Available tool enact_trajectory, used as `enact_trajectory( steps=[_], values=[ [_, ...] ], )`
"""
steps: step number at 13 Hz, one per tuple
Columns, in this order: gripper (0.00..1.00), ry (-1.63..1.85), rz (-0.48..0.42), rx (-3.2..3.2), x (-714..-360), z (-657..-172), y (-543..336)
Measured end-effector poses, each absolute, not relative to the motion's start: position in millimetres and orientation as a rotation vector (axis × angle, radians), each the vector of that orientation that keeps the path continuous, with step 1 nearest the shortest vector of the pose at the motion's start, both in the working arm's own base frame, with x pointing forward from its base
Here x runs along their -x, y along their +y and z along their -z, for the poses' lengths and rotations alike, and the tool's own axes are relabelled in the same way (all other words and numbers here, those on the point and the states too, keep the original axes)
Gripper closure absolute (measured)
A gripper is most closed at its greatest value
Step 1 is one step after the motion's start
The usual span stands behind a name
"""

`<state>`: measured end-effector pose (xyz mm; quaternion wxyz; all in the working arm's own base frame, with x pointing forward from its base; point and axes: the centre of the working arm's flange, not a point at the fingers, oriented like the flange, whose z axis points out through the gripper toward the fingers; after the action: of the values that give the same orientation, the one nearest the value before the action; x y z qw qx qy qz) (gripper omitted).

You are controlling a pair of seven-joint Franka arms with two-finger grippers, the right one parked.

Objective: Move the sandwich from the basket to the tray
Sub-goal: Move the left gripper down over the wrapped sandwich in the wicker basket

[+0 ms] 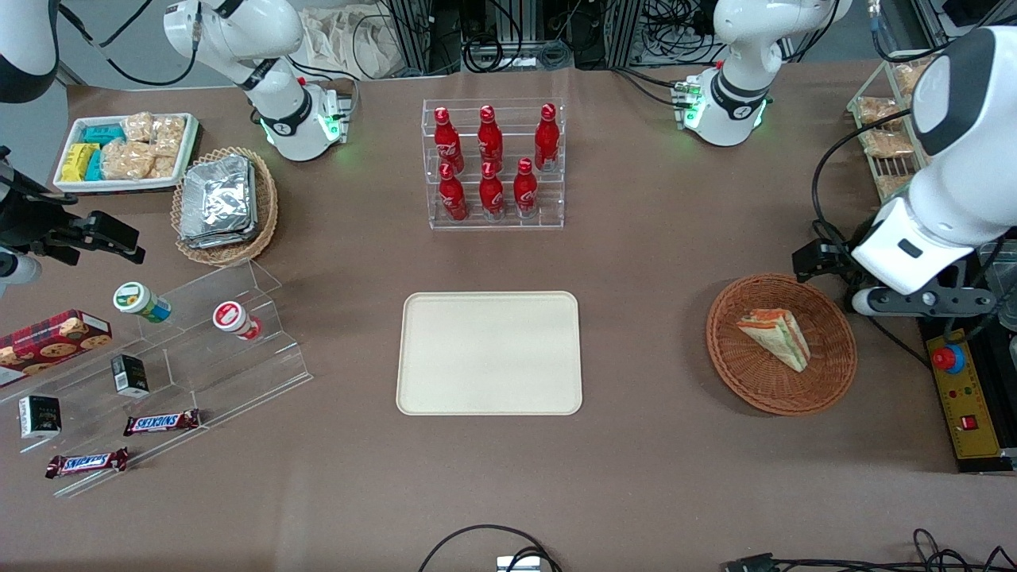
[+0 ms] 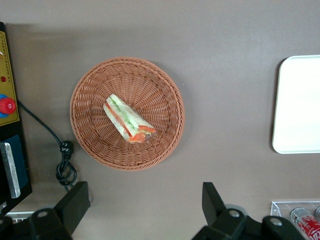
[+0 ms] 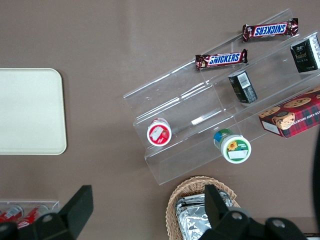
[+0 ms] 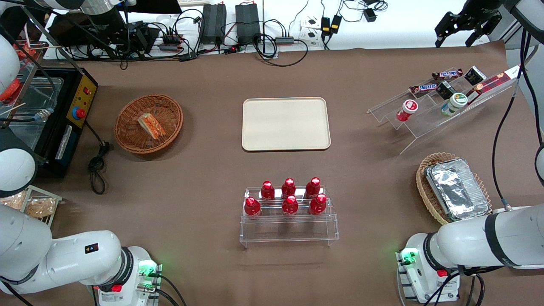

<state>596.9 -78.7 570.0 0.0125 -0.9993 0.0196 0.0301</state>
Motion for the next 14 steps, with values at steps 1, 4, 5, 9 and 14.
enact_trajectory(
  steps=[1,4,5,9,14],
  values=[
    [0.0,0.058,-0.098,3.117,-599,-569,-77],
    [0.0,0.058,-0.119,3.119,-602,-563,-76],
    [0.0,0.057,-0.128,3.121,-603,-559,-76],
    [0.0,0.012,-0.219,3.119,-611,-523,-65],
    [0.0,-0.583,-0.109,3.069,-617,-447,-60]
  ],
)
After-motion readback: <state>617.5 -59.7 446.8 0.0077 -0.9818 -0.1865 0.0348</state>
